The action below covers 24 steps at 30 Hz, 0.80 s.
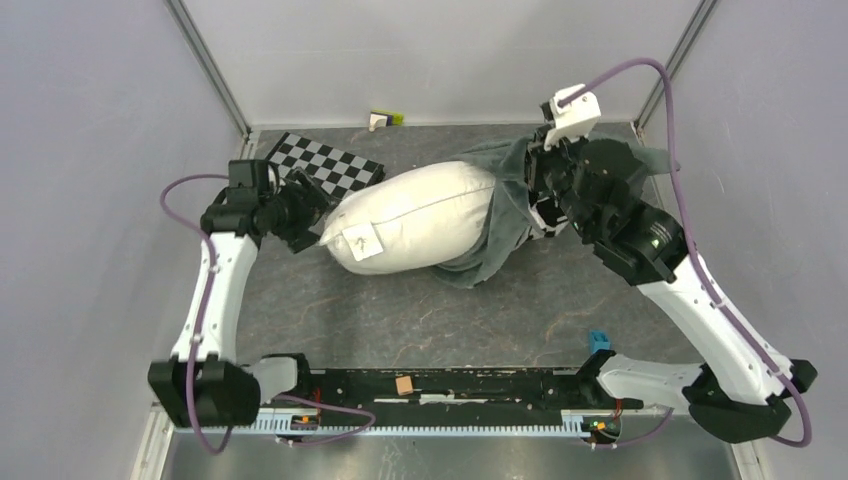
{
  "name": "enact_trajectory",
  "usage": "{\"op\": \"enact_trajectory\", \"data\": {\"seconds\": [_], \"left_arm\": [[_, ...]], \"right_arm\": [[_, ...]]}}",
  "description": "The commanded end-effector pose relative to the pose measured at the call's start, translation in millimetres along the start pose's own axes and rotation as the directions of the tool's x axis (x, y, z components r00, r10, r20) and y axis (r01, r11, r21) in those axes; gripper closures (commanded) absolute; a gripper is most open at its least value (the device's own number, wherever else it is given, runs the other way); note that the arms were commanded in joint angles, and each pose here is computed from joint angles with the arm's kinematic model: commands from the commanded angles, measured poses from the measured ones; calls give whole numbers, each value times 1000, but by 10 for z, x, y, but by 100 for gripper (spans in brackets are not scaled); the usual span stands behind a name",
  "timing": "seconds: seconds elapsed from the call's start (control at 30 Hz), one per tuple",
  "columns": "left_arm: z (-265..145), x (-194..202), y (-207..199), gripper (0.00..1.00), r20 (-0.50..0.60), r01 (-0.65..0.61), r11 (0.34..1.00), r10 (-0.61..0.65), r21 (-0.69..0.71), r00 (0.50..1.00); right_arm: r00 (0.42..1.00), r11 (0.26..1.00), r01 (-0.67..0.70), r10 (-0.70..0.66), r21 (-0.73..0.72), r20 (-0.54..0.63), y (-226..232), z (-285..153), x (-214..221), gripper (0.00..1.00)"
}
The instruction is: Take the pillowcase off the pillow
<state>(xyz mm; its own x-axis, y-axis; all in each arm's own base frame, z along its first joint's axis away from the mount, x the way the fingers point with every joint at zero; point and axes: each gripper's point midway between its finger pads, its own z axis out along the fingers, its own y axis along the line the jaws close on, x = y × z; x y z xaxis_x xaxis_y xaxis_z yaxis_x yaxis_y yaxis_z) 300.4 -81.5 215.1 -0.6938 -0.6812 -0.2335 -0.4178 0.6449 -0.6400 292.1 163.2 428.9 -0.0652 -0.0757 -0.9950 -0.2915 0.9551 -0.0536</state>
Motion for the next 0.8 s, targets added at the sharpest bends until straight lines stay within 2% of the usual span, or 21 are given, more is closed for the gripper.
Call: {"op": "enact_trajectory", "data": {"seconds": [0.0, 0.1, 0.17, 0.37, 0.47, 0.57, 0.6, 0.63, 0.67, 0.7, 0.73, 0.77], "left_arm": [[-370, 60, 56, 0, 116, -121, 993, 119, 15, 986], [-461, 8, 27, 0, 158, -158, 987, 154, 12, 975], [-544, -25, -99, 0, 184, -227, 972, 214, 55, 959], [-722, 98, -501, 0, 261, -415, 864, 347, 284, 901], [-704, 226, -580, 0, 265, -454, 810, 376, 372, 888], [-617, 295, -585, 0, 238, -447, 795, 380, 410, 894], [-565, 292, -559, 0, 225, -437, 804, 375, 404, 899], [-517, 265, -515, 0, 217, -425, 821, 368, 381, 904], [-472, 206, -457, 0, 220, -413, 845, 355, 341, 908], [-455, 131, -397, 0, 235, -402, 870, 342, 287, 910], [-445, 27, -290, 0, 263, -377, 903, 320, 206, 910], [-470, -91, -194, 0, 305, -349, 928, 298, 127, 904]], "right_arm": [[991, 996, -9, -4, 93, 134, -144, 142, -712, 100], [996, 983, 41, -54, 178, 69, -166, 565, -598, 100], [998, 978, 55, -61, 200, 25, -197, 870, -439, 100], [995, 985, 14, 3, 170, -96, -296, 1736, 248, 100], [987, 990, 2, 20, 138, -162, -275, 2124, 565, 100], [978, 994, 0, 22, 107, -207, -196, 2418, 806, 99], [976, 995, -4, 26, 102, -216, -187, 2471, 848, 89], [975, 996, -8, 27, 85, -219, -160, 2517, 872, 75], [976, 998, -12, 25, 61, -218, -132, 2537, 875, 47], [977, 998, -19, 30, 53, -213, -129, 2537, 860, 26], [978, 998, -21, 32, 57, -204, -149, 2516, 823, 17], [981, 998, -17, 27, 57, -191, -168, 2485, 767, 15]]}}
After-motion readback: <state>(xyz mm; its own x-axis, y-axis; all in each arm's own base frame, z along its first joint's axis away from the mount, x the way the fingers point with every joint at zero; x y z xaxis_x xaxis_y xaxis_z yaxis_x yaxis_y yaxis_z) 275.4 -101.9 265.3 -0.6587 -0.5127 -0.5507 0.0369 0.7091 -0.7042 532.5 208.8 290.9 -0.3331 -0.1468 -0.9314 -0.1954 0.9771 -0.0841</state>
